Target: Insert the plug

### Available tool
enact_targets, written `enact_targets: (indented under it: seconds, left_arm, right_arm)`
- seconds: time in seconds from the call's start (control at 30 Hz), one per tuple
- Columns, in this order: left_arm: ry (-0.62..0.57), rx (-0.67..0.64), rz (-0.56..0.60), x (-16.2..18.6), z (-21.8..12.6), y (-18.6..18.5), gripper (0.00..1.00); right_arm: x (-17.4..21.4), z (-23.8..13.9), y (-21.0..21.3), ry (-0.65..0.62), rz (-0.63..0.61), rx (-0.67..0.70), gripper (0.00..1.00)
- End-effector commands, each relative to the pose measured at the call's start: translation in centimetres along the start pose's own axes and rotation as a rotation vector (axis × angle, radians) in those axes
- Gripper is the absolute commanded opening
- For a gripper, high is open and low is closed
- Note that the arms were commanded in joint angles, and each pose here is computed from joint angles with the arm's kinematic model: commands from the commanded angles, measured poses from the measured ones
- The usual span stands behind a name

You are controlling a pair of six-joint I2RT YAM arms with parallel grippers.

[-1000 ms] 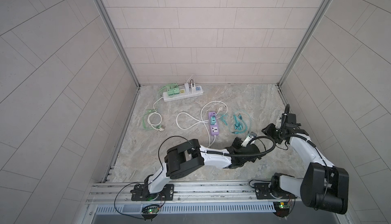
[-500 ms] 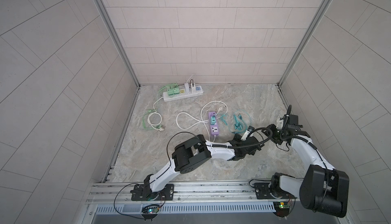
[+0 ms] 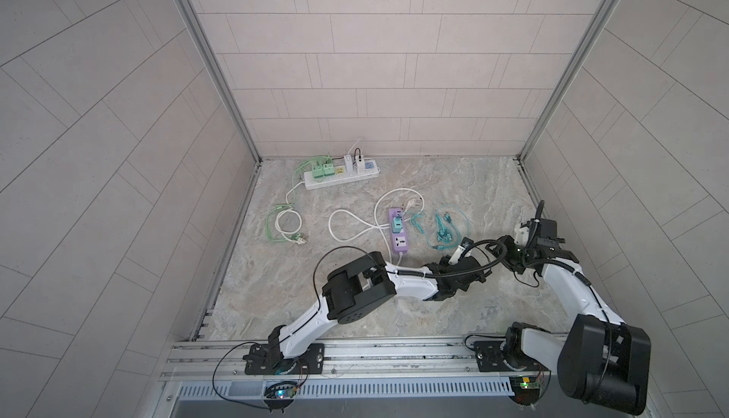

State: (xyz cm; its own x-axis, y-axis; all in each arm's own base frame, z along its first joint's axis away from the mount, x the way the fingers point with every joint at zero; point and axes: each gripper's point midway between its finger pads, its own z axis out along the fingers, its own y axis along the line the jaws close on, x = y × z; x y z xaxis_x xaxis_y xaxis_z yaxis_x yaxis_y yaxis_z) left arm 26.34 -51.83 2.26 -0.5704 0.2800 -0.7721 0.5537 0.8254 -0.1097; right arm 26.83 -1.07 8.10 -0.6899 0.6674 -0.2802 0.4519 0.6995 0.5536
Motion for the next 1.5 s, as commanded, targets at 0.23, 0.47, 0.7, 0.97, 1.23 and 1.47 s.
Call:
enact_targets:
  seconds: [0.23, 0.47, 0.7, 0.97, 1.23, 1.47]
  left_arm:
    - [-0.130, 0.134, 0.061, -1.7, -3.4, 0.8, 0.36]
    - [-0.228, 0.242, 0.085, -3.0, -6.7, 0.3, 0.35]
    - [-0.301, 0.308, 0.123, -3.5, -9.0, 0.2, 0.35]
    - [-0.335, 0.343, 0.142, -3.3, -10.2, 0.2, 0.34]
    - [-0.368, 0.356, 0.140, -3.8, -10.7, 0.2, 0.33]
    - [-0.390, 0.377, 0.126, -4.3, -11.3, 0.1, 0.33]
  right_arm:
    - [2.9, -1.0, 2.0, -0.010, -0.050, -0.177, 0.44]
    - [4.6, -1.3, 5.2, 0.076, -0.133, -0.267, 0.43]
    - [6.2, -0.5, 7.9, 0.142, -0.205, -0.315, 0.43]
    - [7.1, -0.1, 9.6, 0.194, -0.221, -0.378, 0.44]
    - [8.2, 0.0, 10.5, 0.226, -0.247, -0.413, 0.44]
    - [8.9, 0.0, 10.8, 0.246, -0.266, -0.429, 0.42]
